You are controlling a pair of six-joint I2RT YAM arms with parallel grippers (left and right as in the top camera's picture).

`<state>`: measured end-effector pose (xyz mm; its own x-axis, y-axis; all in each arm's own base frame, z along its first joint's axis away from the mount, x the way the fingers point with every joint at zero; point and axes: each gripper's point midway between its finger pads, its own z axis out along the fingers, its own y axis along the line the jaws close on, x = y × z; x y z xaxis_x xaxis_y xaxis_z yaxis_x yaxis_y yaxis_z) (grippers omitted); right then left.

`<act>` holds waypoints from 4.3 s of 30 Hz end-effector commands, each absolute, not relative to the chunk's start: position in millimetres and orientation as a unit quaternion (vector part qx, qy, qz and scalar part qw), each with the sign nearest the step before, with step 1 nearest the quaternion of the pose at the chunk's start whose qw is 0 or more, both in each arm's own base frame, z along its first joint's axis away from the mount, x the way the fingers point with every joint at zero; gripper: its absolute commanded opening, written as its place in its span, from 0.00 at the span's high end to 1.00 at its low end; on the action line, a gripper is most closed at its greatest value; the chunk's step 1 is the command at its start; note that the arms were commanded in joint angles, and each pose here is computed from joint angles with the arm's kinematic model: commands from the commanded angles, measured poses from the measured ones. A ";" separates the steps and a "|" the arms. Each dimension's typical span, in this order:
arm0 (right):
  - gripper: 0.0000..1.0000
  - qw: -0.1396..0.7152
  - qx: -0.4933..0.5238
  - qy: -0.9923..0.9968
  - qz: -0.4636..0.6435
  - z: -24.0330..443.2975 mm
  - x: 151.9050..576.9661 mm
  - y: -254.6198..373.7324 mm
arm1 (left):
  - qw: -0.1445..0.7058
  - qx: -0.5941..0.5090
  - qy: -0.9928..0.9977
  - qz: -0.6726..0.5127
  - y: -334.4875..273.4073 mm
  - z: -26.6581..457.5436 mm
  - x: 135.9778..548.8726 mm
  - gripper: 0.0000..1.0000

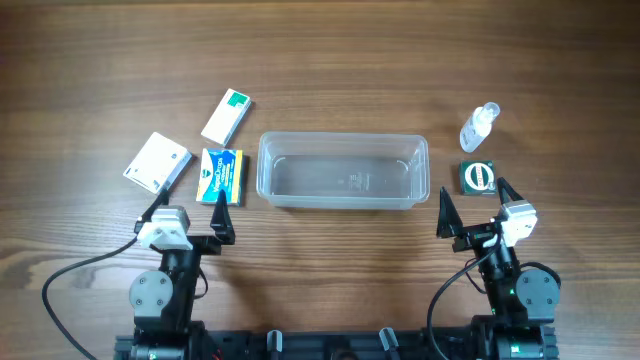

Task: Pack container

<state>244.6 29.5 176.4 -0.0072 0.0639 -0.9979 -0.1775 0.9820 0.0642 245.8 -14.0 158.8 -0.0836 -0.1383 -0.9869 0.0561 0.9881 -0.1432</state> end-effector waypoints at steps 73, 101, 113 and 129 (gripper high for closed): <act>0.00 0.656 0.032 0.742 0.133 311.0 233.2 26.1 | 0.676 -0.024 0.732 -0.083 -18.0 156.9 245.6 0.00; 0.00 0.270 0.006 0.960 -0.070 164.9 413.2 -45.4 | 0.675 -0.024 0.732 -0.083 -18.0 156.9 245.6 0.00; 0.05 0.200 -0.009 0.980 0.020 80.5 431.2 -30.6 | 0.675 -0.024 0.732 -0.083 -18.0 156.9 245.6 0.00; 0.62 0.185 -0.017 0.983 0.000 74.8 426.0 -37.1 | 0.675 -0.024 0.732 -0.083 -18.0 156.9 245.6 0.00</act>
